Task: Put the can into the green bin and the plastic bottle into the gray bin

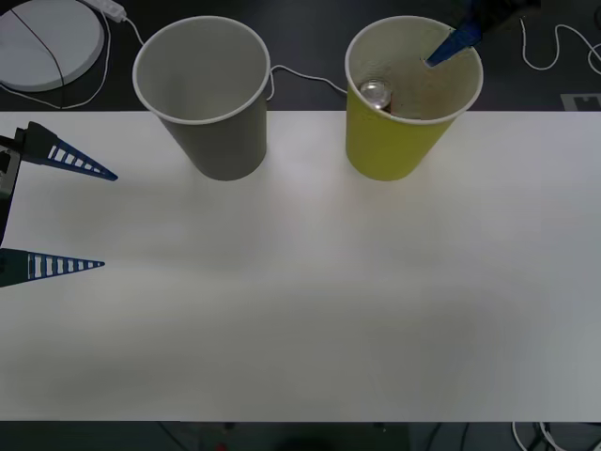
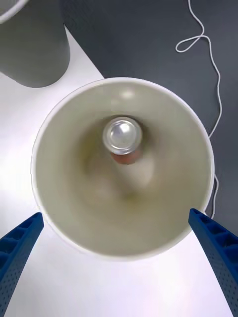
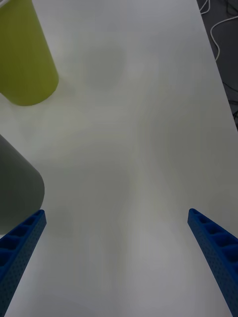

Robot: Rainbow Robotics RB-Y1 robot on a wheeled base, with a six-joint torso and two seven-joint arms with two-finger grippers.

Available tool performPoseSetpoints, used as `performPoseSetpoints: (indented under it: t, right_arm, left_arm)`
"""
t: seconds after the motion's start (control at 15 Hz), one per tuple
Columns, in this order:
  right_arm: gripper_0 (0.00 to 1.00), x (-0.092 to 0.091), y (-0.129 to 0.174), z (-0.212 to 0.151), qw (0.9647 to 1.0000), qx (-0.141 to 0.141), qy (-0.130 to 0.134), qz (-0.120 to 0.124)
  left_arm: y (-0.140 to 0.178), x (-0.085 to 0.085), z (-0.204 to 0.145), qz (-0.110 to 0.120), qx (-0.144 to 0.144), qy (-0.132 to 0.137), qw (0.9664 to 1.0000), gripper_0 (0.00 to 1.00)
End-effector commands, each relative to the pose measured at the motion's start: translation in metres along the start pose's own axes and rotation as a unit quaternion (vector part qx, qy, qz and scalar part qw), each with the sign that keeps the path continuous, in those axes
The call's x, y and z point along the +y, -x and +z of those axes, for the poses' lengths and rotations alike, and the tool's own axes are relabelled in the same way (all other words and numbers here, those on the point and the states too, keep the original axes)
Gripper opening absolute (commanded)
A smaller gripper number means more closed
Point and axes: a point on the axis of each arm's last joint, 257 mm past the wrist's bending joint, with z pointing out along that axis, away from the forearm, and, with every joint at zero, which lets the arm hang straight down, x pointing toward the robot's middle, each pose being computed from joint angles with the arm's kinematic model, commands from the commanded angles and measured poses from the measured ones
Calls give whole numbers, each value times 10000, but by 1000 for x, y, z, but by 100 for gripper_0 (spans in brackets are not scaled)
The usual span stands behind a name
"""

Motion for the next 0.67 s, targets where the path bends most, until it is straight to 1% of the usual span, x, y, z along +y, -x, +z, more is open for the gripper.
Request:
performPoseSetpoints:
  t: [0.07, 0.27, 0.4, 0.53, 0.67]
  right_arm:
    - [100, 9, -16, -18, 9997, -135, 204, -81]
    - [100, 21, -36, -33, 9980, -502, 360, -122]
    - [100, 30, -53, -40, 9968, -649, 406, -214]
    - [100, 39, -75, -46, 9947, -779, 457, -492]
    - [100, 44, -95, -50, 9913, -922, 560, -754]
  left_arm:
    - [0, 0, 0, 0, 0, 0, 10000, 100]
    - [0, 0, 0, 0, 0, 0, 10000, 100]
    - [0, 0, 0, 0, 0, 0, 10000, 100]
    - [0, 0, 0, 0, 0, 0, 10000, 100]
    - [0, 0, 0, 0, 0, 0, 10000, 100]
